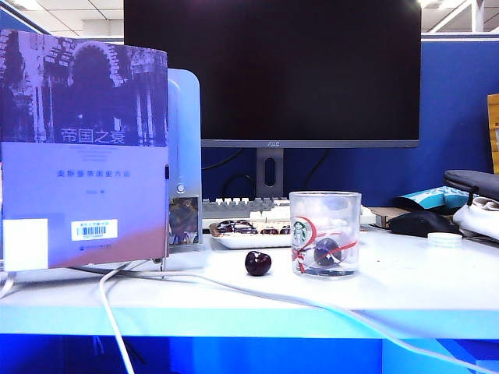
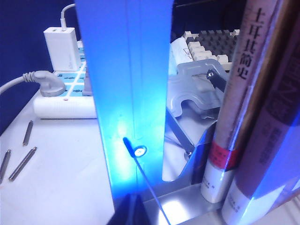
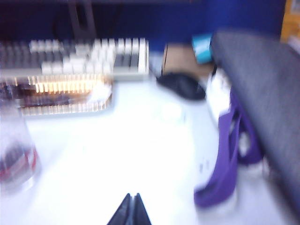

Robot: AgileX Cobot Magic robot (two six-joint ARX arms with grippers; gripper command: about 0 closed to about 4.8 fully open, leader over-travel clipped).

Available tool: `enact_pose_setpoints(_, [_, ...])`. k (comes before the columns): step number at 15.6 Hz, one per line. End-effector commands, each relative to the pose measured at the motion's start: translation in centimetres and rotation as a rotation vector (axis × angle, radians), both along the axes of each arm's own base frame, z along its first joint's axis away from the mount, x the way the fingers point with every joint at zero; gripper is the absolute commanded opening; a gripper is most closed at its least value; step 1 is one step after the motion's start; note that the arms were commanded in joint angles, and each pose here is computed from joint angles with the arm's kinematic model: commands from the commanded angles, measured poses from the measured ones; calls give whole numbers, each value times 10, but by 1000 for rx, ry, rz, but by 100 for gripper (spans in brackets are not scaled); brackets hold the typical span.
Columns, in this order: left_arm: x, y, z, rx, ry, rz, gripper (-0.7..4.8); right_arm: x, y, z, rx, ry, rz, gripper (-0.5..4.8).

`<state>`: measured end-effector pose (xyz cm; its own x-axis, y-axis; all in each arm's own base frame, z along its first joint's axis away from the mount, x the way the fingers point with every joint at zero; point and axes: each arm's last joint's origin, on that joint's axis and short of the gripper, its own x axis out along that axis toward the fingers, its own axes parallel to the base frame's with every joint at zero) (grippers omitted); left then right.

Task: Pick up the cherry on the right side of the glass and put it inside the glass.

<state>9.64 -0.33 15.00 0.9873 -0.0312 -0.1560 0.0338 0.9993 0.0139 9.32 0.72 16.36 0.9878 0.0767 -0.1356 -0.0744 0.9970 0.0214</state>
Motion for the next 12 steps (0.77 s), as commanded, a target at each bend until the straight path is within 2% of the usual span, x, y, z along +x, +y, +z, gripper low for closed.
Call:
enact_pose_setpoints(1, [0, 0, -1, 4, 9, -4, -5, -1, 0, -9, -9, 84, 3, 0])
enact_pose_setpoints(3, [0, 0, -1, 4, 9, -4, -5, -2, 0, -12, -4, 127, 0, 0])
enact_pose_setpoints(12, [0, 0, -1, 4, 9, -4, -5, -2, 0, -12, 24, 130, -6, 0])
